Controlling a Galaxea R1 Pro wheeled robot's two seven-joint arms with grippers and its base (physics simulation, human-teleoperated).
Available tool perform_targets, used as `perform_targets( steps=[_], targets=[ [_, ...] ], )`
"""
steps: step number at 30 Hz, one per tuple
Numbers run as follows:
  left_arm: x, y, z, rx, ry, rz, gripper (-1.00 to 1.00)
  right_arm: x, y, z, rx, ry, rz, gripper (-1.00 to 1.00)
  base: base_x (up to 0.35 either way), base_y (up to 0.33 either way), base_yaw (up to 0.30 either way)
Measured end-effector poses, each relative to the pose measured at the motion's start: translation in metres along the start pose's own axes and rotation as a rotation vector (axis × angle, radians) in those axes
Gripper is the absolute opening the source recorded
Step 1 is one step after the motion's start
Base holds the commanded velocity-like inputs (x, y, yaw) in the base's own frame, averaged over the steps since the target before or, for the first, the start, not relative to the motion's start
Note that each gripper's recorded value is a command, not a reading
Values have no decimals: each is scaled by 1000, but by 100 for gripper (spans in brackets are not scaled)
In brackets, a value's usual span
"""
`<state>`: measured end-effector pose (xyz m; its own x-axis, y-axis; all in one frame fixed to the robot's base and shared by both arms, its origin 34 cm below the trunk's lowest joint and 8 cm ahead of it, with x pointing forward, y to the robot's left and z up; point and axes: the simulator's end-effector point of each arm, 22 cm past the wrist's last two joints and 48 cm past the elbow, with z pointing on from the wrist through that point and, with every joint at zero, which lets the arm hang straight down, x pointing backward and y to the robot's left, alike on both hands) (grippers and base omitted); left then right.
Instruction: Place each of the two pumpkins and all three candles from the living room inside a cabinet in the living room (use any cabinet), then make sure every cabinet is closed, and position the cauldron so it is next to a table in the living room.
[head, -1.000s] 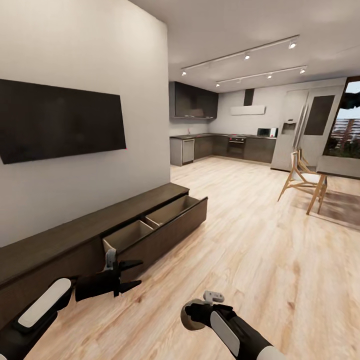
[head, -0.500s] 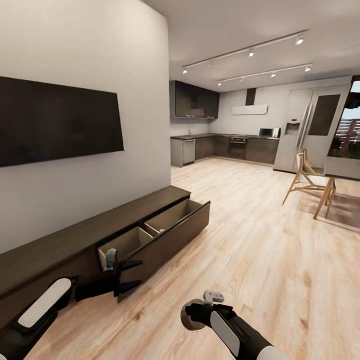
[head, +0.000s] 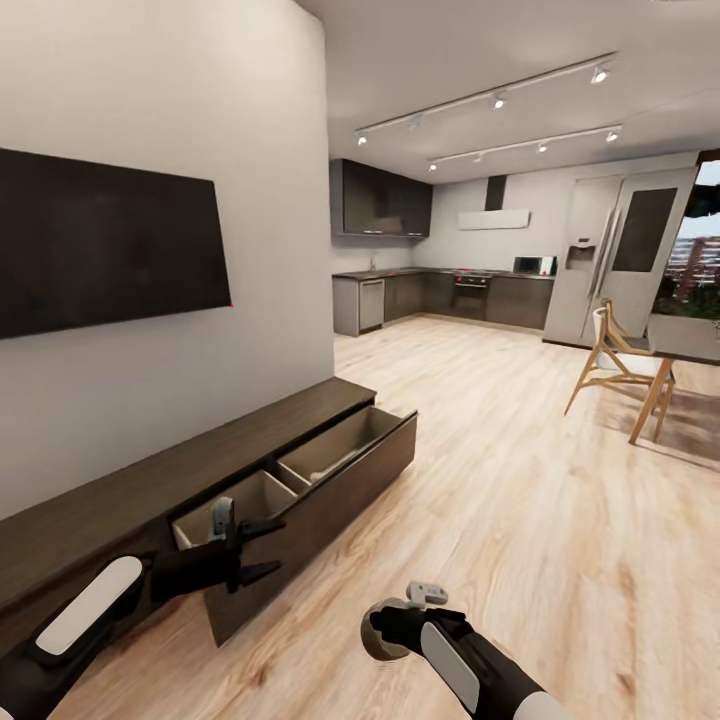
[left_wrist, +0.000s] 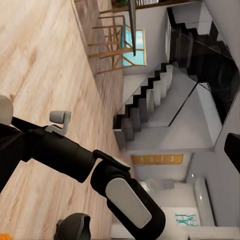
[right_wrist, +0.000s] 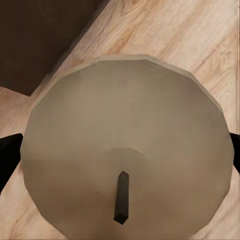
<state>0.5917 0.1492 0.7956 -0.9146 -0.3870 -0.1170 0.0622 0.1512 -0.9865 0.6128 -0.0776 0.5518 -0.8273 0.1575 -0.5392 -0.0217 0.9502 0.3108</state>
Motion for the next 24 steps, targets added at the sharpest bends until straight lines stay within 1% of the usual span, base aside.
perform_targets(
  steps=[5,16,24],
  targets=[
    [0,-1,0,1,-1,1,100,-1,0,-1,-1,-2,1,-100,304,-34,-264],
    [0,-3,-1,4,-1,4,100,-2,1,-2,-1,-5,2,-100,280,-128,-275],
    [0,-5,-1,6,-1,7,100,-4,1,-3,-1,-8,3,-100,36,-20,-276]
  ],
)
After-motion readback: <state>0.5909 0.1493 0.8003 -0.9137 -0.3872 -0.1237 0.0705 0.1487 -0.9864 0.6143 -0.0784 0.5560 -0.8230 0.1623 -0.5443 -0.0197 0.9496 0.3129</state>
